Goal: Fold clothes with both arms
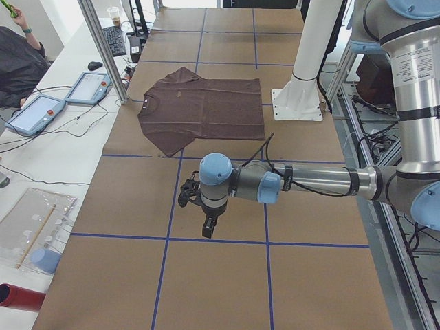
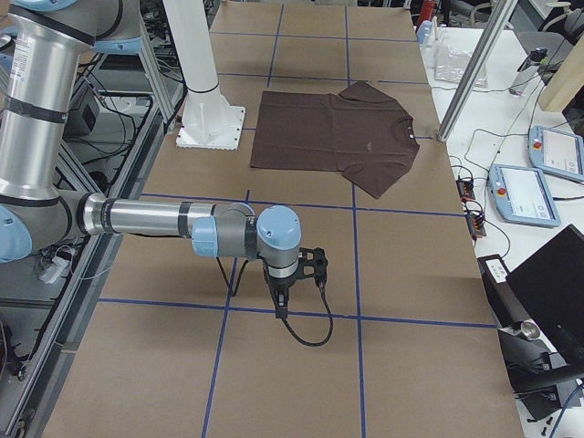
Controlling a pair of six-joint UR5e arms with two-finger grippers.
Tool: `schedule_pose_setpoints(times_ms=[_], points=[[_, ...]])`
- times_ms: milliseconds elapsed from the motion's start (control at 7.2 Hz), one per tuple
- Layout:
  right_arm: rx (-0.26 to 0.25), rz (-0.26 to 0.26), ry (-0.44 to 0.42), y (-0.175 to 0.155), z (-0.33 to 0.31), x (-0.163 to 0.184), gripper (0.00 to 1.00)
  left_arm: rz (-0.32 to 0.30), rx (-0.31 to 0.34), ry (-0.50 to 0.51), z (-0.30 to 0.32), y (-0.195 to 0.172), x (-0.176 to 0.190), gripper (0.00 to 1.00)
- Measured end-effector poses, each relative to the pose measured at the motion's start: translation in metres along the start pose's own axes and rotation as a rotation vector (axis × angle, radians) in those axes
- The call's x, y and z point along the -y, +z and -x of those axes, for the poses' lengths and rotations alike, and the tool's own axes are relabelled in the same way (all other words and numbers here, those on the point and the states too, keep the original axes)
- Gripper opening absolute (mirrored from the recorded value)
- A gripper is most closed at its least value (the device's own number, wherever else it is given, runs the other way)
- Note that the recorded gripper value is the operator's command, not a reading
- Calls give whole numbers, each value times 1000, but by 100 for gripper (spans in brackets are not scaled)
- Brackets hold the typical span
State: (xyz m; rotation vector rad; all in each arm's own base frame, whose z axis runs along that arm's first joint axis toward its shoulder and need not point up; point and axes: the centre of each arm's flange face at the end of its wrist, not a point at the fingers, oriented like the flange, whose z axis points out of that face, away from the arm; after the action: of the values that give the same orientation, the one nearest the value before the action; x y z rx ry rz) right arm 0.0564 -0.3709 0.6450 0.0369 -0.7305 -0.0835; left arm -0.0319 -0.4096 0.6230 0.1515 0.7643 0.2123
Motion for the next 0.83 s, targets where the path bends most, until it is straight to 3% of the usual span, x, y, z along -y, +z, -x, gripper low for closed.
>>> schedule_pose_setpoints(times_ms=[555,833], points=[[5,-12,-2,-4,5,9,100,-26,-4,30,-7,-7,7,100],[13,-72,-60,-27,26,50,100,-133,3,137,-21,-22,25,100]])
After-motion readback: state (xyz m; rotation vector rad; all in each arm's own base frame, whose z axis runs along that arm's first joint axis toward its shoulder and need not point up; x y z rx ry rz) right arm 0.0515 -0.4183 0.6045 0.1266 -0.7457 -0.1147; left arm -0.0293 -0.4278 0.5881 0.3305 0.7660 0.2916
